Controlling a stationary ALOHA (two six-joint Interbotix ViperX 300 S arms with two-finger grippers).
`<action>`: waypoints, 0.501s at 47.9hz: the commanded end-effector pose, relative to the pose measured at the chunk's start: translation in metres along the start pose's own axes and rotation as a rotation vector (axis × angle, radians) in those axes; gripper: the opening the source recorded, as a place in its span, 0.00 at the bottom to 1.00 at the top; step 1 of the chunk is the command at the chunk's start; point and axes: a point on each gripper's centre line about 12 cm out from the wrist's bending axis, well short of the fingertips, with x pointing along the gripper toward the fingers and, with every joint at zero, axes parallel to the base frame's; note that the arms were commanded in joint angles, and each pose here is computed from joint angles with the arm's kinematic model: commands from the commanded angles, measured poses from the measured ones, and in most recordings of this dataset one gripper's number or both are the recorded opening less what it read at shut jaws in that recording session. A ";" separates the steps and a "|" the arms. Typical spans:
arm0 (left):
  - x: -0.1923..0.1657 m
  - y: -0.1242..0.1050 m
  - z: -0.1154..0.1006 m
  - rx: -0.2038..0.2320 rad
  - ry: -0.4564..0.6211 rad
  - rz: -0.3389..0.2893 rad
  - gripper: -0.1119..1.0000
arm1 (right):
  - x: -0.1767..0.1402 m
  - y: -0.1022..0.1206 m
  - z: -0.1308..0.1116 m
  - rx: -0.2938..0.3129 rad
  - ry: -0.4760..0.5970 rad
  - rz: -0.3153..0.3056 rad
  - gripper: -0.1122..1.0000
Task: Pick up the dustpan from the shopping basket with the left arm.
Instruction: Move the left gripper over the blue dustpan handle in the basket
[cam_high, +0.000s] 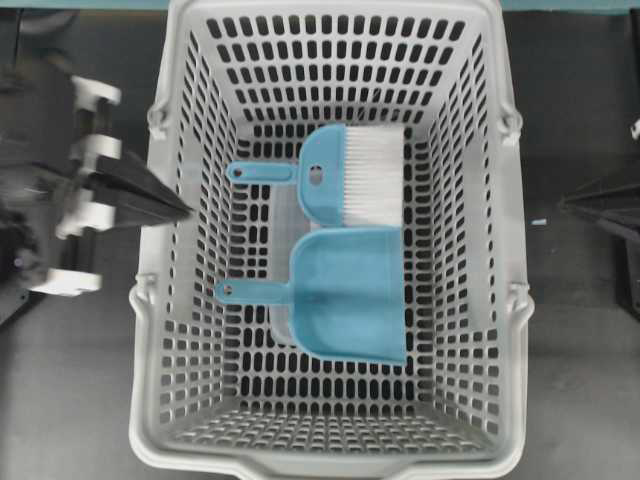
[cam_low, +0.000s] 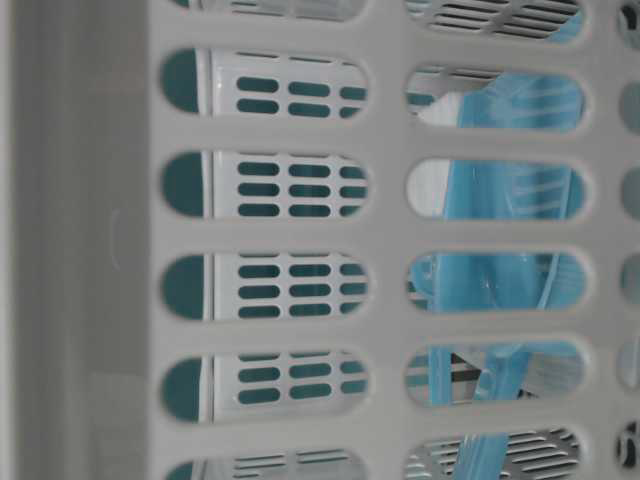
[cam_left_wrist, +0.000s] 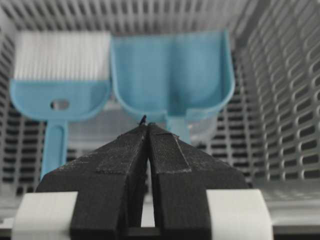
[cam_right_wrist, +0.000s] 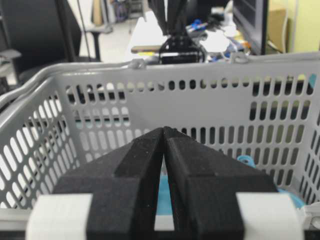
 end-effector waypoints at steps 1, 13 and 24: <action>0.009 -0.004 0.020 0.010 0.064 -0.007 0.10 | 0.001 0.000 0.008 0.011 -0.022 -0.001 0.10; 0.054 -0.008 0.022 0.016 0.269 -0.012 0.10 | 0.000 -0.001 0.002 0.049 -0.014 -0.004 0.20; 0.096 -0.015 0.008 0.030 0.405 -0.021 0.14 | -0.002 0.000 0.002 0.069 -0.037 0.001 0.70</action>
